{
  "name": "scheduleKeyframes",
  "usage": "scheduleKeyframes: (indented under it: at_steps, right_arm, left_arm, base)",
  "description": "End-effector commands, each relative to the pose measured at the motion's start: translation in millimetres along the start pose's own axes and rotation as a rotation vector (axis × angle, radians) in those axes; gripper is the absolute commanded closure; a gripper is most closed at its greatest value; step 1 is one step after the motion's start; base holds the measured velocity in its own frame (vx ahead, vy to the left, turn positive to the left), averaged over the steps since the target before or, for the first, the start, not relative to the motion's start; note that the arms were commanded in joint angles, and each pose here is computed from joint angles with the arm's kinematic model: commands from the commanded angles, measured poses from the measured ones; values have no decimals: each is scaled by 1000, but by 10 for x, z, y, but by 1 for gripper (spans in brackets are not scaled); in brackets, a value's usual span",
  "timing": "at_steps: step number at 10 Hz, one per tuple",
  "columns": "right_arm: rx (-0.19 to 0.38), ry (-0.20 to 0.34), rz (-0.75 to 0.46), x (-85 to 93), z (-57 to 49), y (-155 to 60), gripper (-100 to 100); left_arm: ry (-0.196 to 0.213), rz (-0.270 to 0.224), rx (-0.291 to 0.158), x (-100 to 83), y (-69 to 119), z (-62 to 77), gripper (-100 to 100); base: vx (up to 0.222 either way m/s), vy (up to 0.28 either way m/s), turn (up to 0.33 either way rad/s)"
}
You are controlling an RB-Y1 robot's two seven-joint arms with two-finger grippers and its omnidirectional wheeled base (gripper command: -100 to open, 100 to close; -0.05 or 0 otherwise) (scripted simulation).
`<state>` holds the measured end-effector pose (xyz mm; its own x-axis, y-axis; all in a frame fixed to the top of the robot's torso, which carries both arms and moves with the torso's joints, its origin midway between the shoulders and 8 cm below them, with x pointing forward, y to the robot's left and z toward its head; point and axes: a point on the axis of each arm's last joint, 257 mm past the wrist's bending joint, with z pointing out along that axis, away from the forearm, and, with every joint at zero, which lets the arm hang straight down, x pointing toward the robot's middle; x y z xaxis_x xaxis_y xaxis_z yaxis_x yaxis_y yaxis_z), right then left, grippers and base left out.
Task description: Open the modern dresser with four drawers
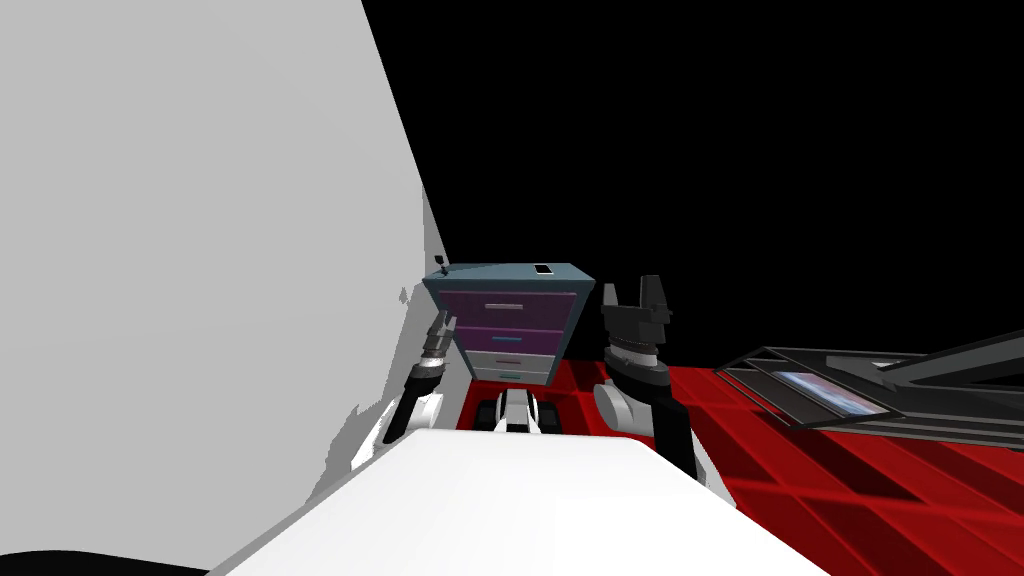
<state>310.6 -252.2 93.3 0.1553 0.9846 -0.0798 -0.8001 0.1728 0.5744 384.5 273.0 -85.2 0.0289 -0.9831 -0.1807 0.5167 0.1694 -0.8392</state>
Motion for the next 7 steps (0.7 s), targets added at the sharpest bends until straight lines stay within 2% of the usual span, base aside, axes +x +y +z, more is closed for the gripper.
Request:
scheduleKeyframes:
  at_steps: [1, 7]
  right_arm:
    - [0, 0, 0, 0, 0, 0, 0]
    - [0, 0, 0, 0, 0, 0, 0]
  left_arm:
    - [4, -4, -31, 28, 226, -55, -100]
    - [2, -20, -124, 93, 791, -272, -100]
  base:
    - [13, -21, -18]
    - [12, -19, -12]
